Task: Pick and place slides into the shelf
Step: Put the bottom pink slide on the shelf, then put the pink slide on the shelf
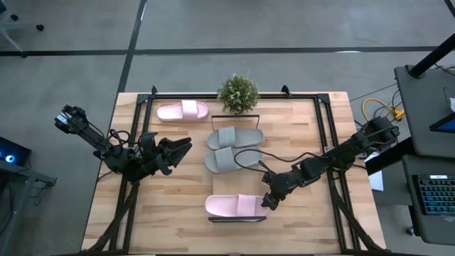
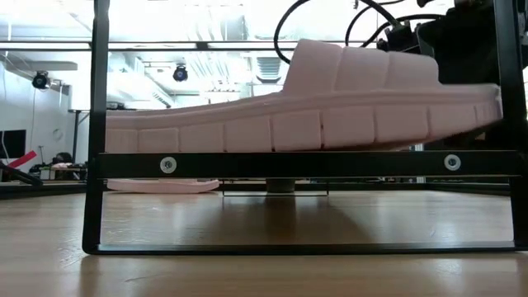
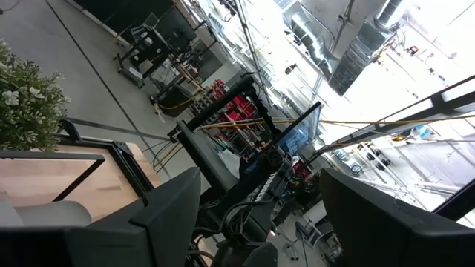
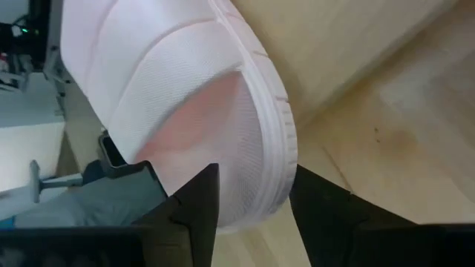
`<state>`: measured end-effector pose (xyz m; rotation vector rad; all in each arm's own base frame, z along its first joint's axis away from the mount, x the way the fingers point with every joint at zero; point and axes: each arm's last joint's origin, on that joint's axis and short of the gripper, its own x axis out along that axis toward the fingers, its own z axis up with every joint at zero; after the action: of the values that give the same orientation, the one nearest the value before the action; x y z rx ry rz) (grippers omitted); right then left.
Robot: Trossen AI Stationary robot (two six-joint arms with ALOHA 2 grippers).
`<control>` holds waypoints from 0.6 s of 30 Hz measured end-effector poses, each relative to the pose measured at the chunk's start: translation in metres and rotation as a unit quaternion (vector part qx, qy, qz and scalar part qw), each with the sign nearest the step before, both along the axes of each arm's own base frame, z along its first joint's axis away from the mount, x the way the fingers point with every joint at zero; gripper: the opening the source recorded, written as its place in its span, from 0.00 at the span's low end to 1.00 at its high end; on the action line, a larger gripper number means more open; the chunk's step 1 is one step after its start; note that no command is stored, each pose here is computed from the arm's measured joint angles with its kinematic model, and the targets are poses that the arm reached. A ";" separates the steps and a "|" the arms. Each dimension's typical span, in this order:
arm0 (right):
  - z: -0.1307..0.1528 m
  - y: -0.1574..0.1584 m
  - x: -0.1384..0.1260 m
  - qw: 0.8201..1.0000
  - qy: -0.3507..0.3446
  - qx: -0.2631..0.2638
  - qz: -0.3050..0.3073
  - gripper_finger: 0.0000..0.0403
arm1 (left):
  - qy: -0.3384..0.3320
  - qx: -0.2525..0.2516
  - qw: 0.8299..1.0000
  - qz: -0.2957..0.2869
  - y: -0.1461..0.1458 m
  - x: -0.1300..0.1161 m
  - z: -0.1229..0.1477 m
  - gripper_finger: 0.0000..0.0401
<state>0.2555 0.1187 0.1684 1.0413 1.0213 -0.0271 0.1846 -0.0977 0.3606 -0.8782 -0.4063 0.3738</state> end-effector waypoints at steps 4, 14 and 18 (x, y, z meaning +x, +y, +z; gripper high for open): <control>-0.001 0.000 0.000 1.000 0.000 -0.005 0.005 0.37 | 0.000 0.000 1.000 0.000 0.000 0.000 0.000 0.65; -0.004 -0.003 -0.004 0.999 0.022 -0.023 0.012 0.37 | 0.014 0.007 1.000 0.000 -0.001 0.001 -0.003 0.65; -0.003 -0.004 -0.004 0.999 0.018 -0.025 0.014 0.37 | 0.023 0.013 1.000 -0.001 -0.001 0.002 -0.005 0.65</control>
<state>0.2519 0.1151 0.1657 0.9845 1.0623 -0.0481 0.1861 -0.0987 0.3560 -0.8430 -0.3677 0.3854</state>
